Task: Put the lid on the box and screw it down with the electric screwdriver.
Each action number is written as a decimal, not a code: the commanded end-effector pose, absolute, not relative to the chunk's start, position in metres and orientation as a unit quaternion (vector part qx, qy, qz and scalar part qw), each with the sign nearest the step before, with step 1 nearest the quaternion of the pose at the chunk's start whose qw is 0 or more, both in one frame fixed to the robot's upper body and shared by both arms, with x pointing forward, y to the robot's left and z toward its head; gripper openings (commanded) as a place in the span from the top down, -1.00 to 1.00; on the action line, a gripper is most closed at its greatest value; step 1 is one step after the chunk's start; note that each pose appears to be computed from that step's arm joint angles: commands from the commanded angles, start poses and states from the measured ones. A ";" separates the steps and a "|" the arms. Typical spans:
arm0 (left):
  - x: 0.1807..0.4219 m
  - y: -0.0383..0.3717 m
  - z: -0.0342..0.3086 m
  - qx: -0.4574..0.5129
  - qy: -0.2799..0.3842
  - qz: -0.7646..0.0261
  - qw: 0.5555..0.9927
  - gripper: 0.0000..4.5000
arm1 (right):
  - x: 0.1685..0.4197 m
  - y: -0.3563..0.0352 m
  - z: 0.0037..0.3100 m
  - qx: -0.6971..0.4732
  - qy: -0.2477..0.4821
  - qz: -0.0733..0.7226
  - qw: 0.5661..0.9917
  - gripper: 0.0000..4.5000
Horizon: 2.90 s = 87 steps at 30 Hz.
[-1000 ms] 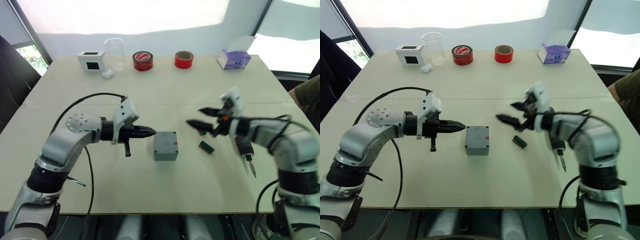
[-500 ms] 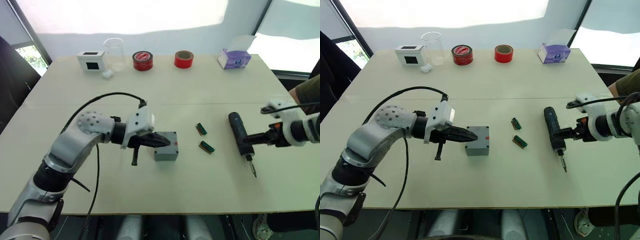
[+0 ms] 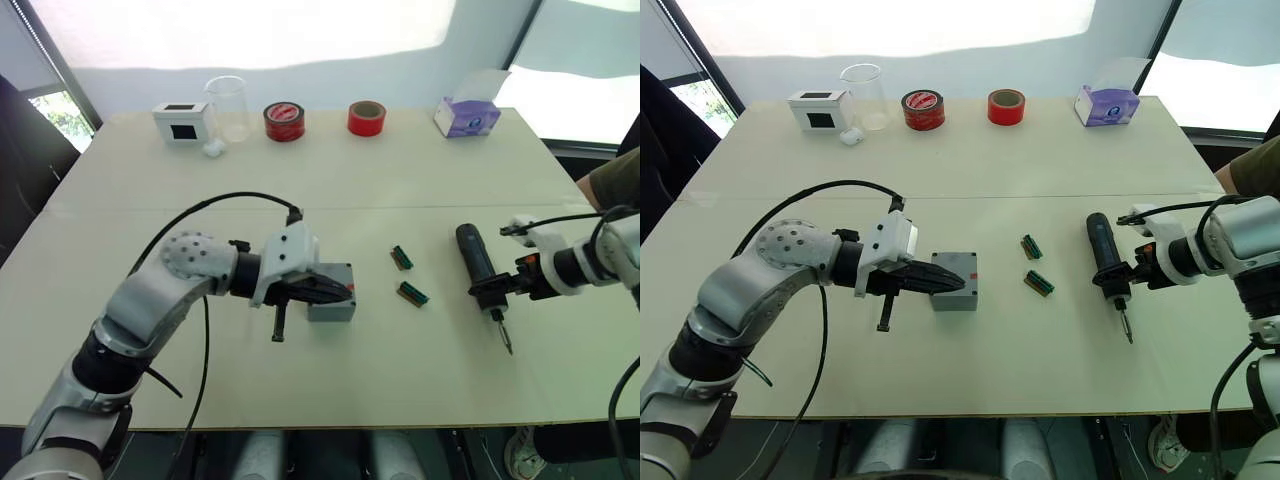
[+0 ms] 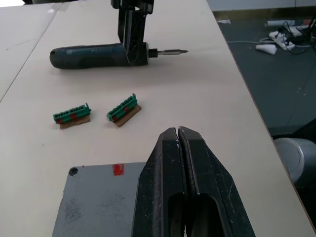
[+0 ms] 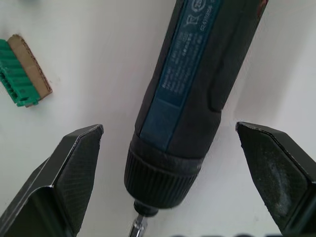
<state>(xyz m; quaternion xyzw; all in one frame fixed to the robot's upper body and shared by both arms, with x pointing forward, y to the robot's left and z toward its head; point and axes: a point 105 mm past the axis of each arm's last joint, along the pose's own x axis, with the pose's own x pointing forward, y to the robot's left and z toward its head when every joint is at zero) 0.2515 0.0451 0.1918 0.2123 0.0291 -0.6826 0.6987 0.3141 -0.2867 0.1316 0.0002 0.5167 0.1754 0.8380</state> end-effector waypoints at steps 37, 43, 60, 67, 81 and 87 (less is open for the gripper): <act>0.302 0.094 0.194 0.184 0.048 -0.578 0.793 1.00 | 0.379 -0.206 0.303 0.161 -0.108 0.198 0.961 0.21; 0.306 0.094 0.180 0.184 0.075 -0.579 0.791 1.00 | 0.322 -0.108 0.287 0.159 -0.159 0.357 0.907 0.21; 0.313 0.073 0.151 0.213 0.098 -0.603 0.763 1.00 | 0.314 -0.075 0.233 0.102 -0.145 0.383 0.907 0.21; 0.314 0.070 0.140 0.218 0.108 -0.604 0.759 1.00 | 0.313 -0.072 0.217 0.048 -0.142 0.371 0.917 0.21; 0.312 0.071 0.130 0.226 0.120 -0.604 0.755 1.00 | 0.317 -0.074 0.203 0.034 -0.122 0.369 0.921 0.21; 0.311 0.069 0.128 0.231 0.120 -0.606 0.752 1.00 | 0.315 -0.075 0.201 0.029 -0.116 0.376 0.919 0.21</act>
